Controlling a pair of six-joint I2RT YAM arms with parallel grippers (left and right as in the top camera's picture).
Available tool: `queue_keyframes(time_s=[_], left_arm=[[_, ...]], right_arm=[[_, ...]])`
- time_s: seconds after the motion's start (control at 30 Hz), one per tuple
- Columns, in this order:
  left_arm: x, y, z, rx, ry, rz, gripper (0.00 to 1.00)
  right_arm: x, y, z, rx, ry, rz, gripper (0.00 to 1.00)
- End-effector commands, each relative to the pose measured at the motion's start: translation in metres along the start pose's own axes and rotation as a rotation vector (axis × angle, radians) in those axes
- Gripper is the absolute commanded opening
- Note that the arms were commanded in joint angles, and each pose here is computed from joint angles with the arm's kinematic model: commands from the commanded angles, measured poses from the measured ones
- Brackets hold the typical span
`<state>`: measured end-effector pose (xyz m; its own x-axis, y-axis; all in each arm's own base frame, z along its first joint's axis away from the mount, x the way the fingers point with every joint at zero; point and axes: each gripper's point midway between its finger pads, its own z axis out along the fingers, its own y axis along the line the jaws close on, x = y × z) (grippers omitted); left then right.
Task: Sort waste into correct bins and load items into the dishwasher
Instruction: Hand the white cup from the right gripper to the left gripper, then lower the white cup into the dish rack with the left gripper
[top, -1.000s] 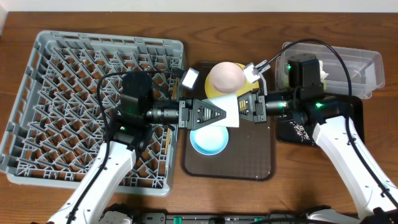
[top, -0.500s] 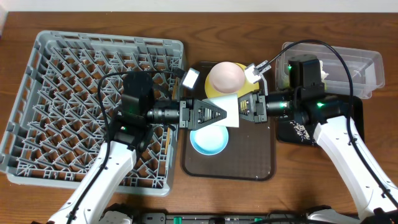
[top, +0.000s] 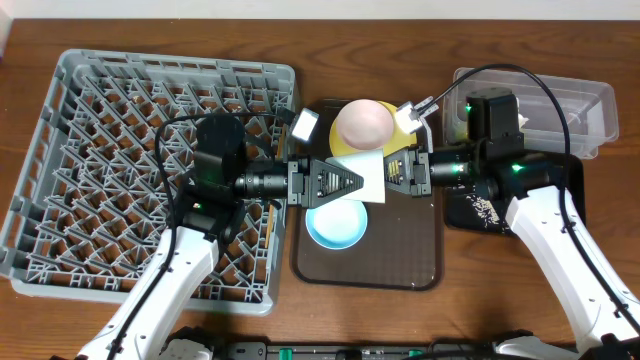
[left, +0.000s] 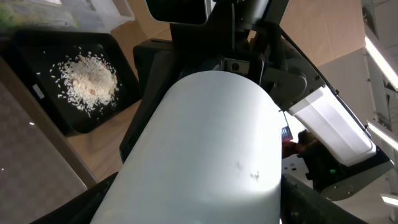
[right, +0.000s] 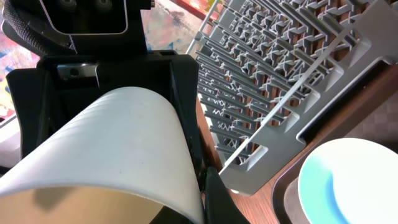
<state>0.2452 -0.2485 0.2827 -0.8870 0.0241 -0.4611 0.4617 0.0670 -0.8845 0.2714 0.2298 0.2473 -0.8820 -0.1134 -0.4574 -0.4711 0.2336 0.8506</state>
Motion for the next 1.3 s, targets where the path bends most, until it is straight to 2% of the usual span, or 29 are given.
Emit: queue_keyframes(time_s=[0.0, 0.13, 0.2, 0.33, 0.6, 1.03, 1.27], left_arm=[[-0.009, -0.012, -0.008, 0.01, -0.024, 0.082, 0.74], [-0.009, -0.012, -0.008, 0.01, -0.024, 0.082, 0.62], [-0.009, -0.012, -0.008, 0.01, -0.024, 0.082, 0.55], [-0.009, -0.012, -0.008, 0.01, -0.024, 0.087, 0.54], [-0.009, -0.012, -0.008, 0.009, -0.025, 0.112, 0.47], [-0.013, -0.008, -0.008, -0.013, -0.046, 0.17, 0.44], [-0.012, 0.013, -0.009, -0.101, -0.072, 0.151, 0.43]], right_arm=[[-0.009, -0.051, -0.015, 0.233, -0.075, 0.054, 0.01], [-0.009, -0.051, -0.014, 0.232, -0.075, 0.054, 0.02], [-0.009, -0.051, -0.014, 0.232, -0.075, 0.054, 0.09], [-0.009, -0.051, -0.014, 0.232, -0.075, 0.054, 0.17], [-0.009, -0.051, -0.014, 0.23, -0.074, 0.054, 0.18], [-0.009, -0.049, -0.015, 0.228, -0.075, 0.051, 0.22], [-0.008, -0.049, -0.015, 0.224, -0.073, 0.058, 0.26]])
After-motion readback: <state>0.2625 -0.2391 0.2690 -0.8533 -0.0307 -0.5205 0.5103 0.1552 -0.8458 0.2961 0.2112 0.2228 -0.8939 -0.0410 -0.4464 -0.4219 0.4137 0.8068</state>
